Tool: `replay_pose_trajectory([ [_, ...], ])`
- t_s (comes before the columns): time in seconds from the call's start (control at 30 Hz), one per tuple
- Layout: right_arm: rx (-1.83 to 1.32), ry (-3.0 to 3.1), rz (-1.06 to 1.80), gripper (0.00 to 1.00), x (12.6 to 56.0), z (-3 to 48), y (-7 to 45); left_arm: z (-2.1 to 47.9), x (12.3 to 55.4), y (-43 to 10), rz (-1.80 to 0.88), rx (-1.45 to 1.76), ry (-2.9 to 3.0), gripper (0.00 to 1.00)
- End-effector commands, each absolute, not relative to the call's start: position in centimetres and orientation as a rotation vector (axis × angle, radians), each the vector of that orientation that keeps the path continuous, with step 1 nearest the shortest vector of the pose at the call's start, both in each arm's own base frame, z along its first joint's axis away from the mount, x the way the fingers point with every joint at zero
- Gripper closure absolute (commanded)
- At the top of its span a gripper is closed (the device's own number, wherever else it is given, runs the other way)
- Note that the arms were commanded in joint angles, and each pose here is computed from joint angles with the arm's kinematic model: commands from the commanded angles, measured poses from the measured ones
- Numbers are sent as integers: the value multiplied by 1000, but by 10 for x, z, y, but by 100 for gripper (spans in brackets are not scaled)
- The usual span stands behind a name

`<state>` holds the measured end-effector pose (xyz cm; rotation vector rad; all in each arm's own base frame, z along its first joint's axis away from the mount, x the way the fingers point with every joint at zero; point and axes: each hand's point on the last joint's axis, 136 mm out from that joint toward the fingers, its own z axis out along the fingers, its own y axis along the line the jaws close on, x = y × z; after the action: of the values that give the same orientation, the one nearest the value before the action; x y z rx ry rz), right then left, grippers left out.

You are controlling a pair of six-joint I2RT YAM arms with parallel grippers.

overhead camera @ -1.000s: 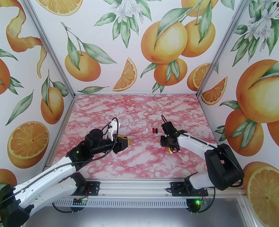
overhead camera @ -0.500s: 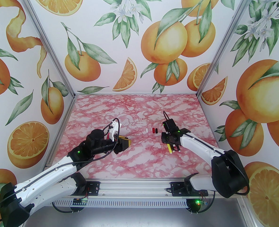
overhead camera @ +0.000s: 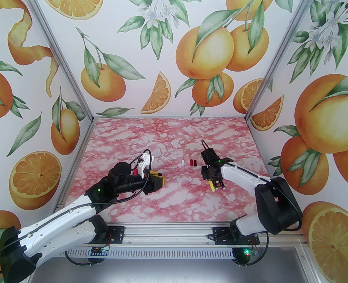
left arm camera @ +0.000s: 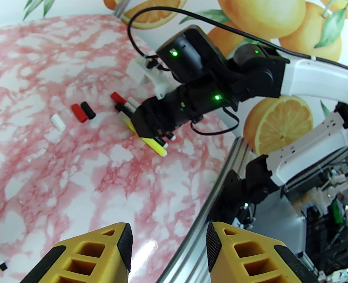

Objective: Open the pen caps

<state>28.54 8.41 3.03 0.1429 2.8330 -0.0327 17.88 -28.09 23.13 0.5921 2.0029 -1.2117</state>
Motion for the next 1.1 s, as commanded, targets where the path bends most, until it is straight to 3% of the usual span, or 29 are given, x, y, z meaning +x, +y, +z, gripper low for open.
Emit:
replay_pose_trajectory([
  [0.0, 147, 2834, -62, 74, 291, 32, 80, 245, 174, -288, -1240, 651, 1939, 45],
  [0.07, 148, 2843, -64, 74, 291, 30, 80, 246, 173, -289, -1243, 663, 1937, 37],
  [0.23, 150, 2852, -66, 75, 291, 28, 81, 247, 169, -294, -1258, 701, 1941, 0],
  [1.07, 114, 2897, -99, 75, 293, 23, 82, 240, 171, -302, -1245, 713, 1963, 0],
])
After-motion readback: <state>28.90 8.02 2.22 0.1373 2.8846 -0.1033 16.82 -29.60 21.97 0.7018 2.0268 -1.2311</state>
